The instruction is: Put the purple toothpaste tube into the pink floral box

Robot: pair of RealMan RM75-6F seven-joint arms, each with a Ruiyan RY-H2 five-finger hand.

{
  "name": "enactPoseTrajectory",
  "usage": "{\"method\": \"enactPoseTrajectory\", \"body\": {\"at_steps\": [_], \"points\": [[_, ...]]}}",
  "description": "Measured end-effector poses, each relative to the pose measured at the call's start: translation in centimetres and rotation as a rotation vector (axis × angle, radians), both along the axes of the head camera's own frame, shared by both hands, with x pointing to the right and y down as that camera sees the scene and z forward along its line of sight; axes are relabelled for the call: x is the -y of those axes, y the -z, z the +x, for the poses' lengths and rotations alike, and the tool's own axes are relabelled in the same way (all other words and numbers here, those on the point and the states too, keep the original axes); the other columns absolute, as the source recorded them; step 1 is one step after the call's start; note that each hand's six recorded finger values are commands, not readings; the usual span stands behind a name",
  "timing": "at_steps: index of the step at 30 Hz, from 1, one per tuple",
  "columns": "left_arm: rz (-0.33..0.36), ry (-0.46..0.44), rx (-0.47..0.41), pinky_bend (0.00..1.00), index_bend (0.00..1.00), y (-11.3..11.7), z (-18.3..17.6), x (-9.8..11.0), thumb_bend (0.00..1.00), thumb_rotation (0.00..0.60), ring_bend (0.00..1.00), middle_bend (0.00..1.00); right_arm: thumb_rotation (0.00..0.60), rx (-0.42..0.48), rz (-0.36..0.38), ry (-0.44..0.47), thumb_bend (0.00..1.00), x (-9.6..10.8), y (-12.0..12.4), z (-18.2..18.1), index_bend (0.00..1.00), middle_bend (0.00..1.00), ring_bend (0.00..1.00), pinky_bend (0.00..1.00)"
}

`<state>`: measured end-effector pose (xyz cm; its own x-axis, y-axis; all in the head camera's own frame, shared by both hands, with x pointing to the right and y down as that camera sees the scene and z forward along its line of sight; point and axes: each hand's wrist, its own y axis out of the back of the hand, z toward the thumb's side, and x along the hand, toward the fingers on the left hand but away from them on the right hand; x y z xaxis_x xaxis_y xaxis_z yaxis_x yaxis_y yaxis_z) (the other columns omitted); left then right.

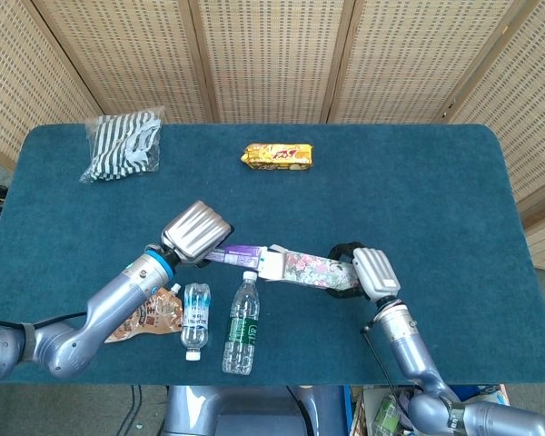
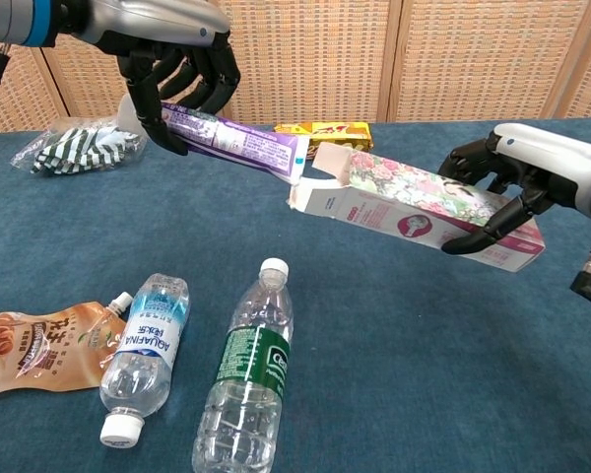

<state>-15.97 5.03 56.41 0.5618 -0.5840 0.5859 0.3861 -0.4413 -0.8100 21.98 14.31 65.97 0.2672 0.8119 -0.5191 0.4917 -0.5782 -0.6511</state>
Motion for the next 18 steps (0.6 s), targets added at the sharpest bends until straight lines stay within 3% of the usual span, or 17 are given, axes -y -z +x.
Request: {"method": "enactPoseTrajectory", "body": {"at_steps": [18], "points": [[-0.008,0.008,-0.014,0.59,0.8,-0.7,1.5,-0.9,0.29,0.6,0.61,0.69,0.6,0.011,-0.006,0.01,0.16,-0.3,0.0,-0.8,0.58,0.52,0.34,0.44]]}}
